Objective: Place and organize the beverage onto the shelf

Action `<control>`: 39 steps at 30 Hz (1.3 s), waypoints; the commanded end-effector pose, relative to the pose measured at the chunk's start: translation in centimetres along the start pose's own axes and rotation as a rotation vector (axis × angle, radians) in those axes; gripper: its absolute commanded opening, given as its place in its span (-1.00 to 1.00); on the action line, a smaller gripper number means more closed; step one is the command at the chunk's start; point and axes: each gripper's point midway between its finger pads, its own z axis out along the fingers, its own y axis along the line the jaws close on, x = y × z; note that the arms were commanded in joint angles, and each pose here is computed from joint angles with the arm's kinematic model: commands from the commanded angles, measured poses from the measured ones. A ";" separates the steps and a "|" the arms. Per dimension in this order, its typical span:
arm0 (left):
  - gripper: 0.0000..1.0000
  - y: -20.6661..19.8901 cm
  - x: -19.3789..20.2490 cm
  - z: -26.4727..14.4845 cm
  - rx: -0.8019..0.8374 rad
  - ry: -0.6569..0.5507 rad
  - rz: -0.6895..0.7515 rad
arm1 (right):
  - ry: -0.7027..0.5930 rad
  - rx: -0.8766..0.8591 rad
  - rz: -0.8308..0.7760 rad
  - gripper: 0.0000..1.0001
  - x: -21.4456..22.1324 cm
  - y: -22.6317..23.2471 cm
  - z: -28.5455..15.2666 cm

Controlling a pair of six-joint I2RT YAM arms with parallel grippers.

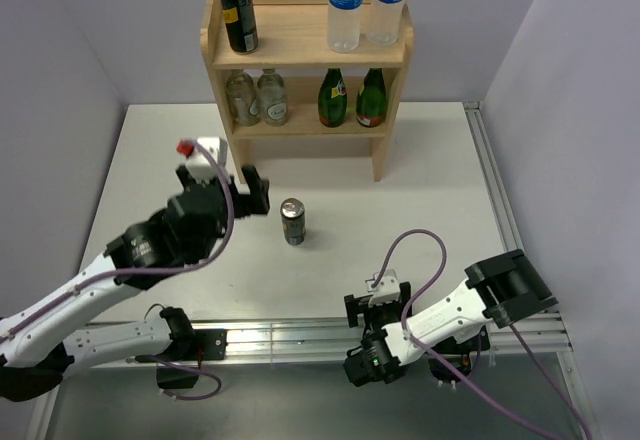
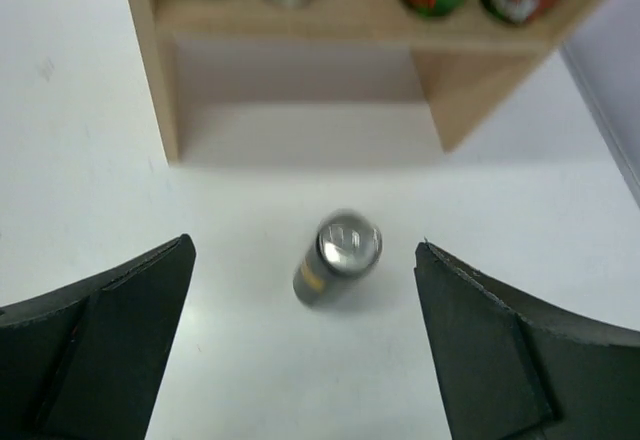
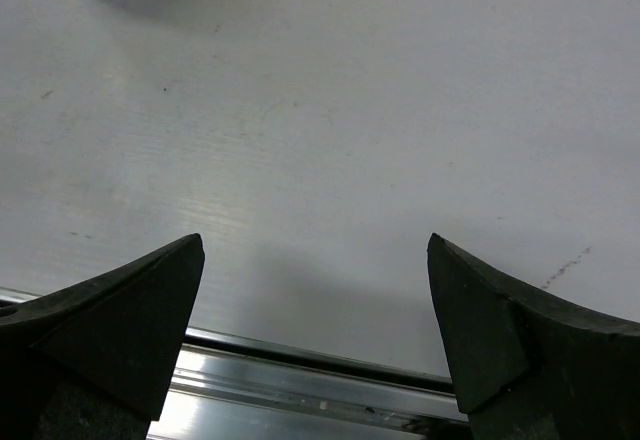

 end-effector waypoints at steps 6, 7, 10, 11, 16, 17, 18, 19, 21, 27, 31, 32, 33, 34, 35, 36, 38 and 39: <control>0.99 0.1 14.4 -0.6 -0.018 0.162 -0.158 | -0.028 0.001 0.430 1.00 -1.2 0.7 0.0; 0.99 -0.1 15.3 -0.5 -0.023 0.165 -0.158 | -0.025 0.002 0.431 1.00 -1.1 0.7 0.0; 0.99 -1.5 18.8 0.1 0.002 0.184 -0.122 | -0.016 -0.008 0.435 1.00 -0.8 1.0 -0.2; 0.99 -1.4 20.2 0.4 0.005 0.198 -0.091 | -0.010 -0.007 0.439 1.00 -0.6 1.1 -0.2; 0.99 -2.4 23.7 2.5 0.009 0.195 -0.019 | -0.005 -0.008 0.422 1.00 0.0 1.2 -0.4; 0.99 -2.7 23.7 3.1 0.024 0.162 -0.011 | -0.003 -0.013 0.425 1.00 0.1 1.3 -0.5; 0.99 -2.6 24.6 3.6 0.016 0.160 0.010 | -0.004 -0.016 0.427 1.00 0.1 1.4 -0.5; 0.99 -2.5 24.8 4.0 0.011 0.149 0.010 | -0.006 -0.016 0.420 1.00 0.2 1.5 -0.5; 0.99 -2.2 25.6 5.4 0.015 0.140 0.004 | -0.008 -0.026 0.422 1.00 0.3 1.8 -0.7; 0.99 -1.2 26.1 8.6 -0.002 0.100 -0.013 | -0.008 -0.032 0.411 1.00 0.7 2.1 -0.8; 0.99 -1.9 26.1 10.6 -0.001 0.085 -0.009 | -0.004 -0.033 0.414 1.00 1.4 1.7 -0.5; 0.99 -1.9 26.9 11.1 -0.002 0.100 0.013 | 0.001 -0.030 0.425 1.00 1.5 1.7 -0.4; 0.99 -2.0 26.9 11.6 -0.004 0.100 0.010 | 0.001 -0.028 0.425 1.00 1.6 1.5 -0.4; 0.99 -2.5 26.6 12.1 -0.003 0.093 0.005 | 0.000 -0.025 0.423 1.00 1.8 1.3 -0.3; 0.99 -2.5 27.2 12.5 -0.009 0.102 0.026 | 0.002 -0.023 0.424 1.00 1.9 1.2 -0.2; 0.99 -2.6 27.2 12.8 -0.011 0.101 0.028 | 0.004 -0.023 0.428 1.00 1.9 1.1 -0.2; 0.99 -2.8 27.1 13.6 -0.018 0.090 0.033 | 0.004 -0.023 0.430 1.00 2.1 0.9 -0.1; 0.99 -2.8 27.0 13.9 -0.019 0.084 0.031 | 0.007 -0.021 0.431 1.00 2.2 0.8 0.0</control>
